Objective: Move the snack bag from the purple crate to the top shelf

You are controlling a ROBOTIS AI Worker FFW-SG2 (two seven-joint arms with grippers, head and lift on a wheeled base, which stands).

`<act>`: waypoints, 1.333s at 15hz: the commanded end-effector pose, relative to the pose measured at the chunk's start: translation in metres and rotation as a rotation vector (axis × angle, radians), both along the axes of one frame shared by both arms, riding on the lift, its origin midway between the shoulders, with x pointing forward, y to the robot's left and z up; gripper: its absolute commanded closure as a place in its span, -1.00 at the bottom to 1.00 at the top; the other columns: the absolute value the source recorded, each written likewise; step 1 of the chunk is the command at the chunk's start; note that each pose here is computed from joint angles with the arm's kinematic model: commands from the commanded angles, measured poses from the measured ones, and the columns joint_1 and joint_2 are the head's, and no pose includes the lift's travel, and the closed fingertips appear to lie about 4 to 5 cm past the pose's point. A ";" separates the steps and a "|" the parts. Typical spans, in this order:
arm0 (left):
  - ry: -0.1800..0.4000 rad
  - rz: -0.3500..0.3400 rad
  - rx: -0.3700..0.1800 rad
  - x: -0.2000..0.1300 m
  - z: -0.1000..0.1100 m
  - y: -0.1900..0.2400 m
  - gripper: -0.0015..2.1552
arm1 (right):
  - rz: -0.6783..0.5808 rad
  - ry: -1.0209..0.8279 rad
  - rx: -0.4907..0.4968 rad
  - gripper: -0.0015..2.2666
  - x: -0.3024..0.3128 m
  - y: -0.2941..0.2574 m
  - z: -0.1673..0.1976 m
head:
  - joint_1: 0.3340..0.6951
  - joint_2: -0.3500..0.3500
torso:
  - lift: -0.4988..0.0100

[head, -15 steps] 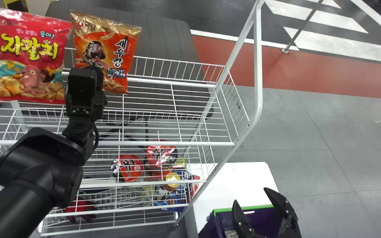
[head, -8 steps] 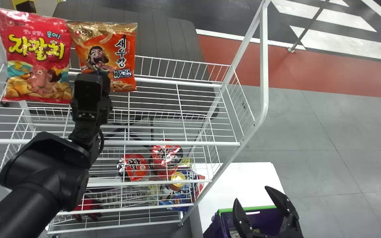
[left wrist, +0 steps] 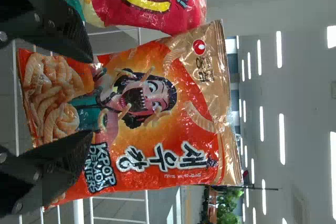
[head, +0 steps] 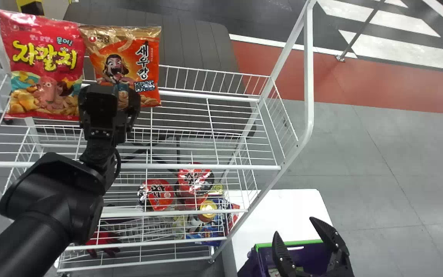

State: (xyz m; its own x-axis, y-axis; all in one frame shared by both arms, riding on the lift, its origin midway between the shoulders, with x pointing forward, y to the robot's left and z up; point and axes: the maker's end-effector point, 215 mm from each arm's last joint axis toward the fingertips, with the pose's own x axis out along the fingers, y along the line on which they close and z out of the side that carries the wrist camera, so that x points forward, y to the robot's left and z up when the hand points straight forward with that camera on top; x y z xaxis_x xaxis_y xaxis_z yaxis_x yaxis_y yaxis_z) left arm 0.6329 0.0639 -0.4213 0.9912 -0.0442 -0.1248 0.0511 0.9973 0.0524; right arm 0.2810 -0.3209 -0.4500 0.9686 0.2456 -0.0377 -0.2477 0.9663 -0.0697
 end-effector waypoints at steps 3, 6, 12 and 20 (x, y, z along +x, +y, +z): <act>0.004 -0.018 -0.039 -0.018 0.002 -0.018 -0.89 | -0.002 -0.002 0.001 -0.91 0.000 0.000 0.001 | 1.00 -0.88 | 0.97; 0.045 -0.079 -0.060 -0.056 0.015 -0.055 -0.89 | -0.001 -0.020 0.001 -0.91 0.003 0.000 0.011 | 1.00 -0.97 | 0.97; 0.088 -0.032 0.012 -0.154 0.052 0.049 -0.88 | 0.022 -0.071 0.032 -0.90 0.034 0.012 0.097 | 1.00 -1.00 | 0.97; -0.165 0.158 -0.079 -0.265 0.121 0.175 -0.87 | 0.061 -0.049 0.129 -0.87 0.028 0.112 0.173 | 1.00 -0.11 | 0.97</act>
State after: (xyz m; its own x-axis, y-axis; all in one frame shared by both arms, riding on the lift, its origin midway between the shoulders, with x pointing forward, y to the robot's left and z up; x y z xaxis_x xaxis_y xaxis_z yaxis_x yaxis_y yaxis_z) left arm 0.3853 0.2331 -0.3157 0.9952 0.0962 -0.0205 -0.0962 0.9954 -0.0030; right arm 0.3160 -0.2291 -0.2781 0.9590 0.2779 0.0566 -0.2798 0.9596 0.0288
